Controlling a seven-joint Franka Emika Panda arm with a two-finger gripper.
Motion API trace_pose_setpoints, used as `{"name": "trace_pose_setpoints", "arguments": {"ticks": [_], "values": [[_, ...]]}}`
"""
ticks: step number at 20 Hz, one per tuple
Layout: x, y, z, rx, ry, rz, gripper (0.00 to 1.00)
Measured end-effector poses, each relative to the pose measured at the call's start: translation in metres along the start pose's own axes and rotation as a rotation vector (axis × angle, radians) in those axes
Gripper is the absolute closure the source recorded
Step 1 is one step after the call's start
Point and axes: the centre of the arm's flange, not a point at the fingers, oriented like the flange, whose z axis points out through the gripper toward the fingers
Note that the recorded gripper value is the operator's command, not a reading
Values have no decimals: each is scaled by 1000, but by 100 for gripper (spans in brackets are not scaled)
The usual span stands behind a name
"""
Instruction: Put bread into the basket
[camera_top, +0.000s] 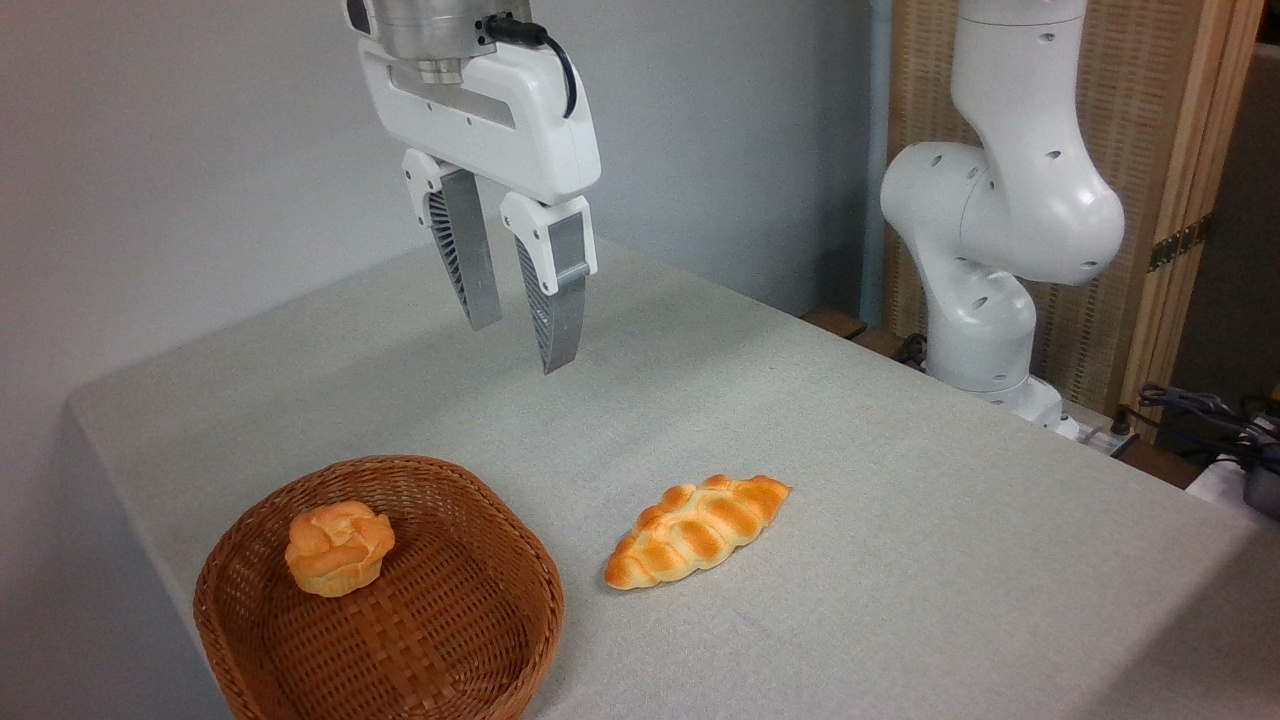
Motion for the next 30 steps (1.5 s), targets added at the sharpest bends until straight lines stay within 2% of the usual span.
{"name": "trace_pose_setpoints", "arguments": {"ticks": [13,16,19,22,24,26,30], "values": [[-6,0,11,-17,-20,-7,0],[-25,6,21,0,-1,-22,0],[-67,24,32,19,28,-44,0],[-106,45,53,-5,14,-39,0],[-124,56,79,-15,-10,-30,0],[-130,59,110,6,-42,18,0],[-130,56,158,28,-37,71,0]]}}
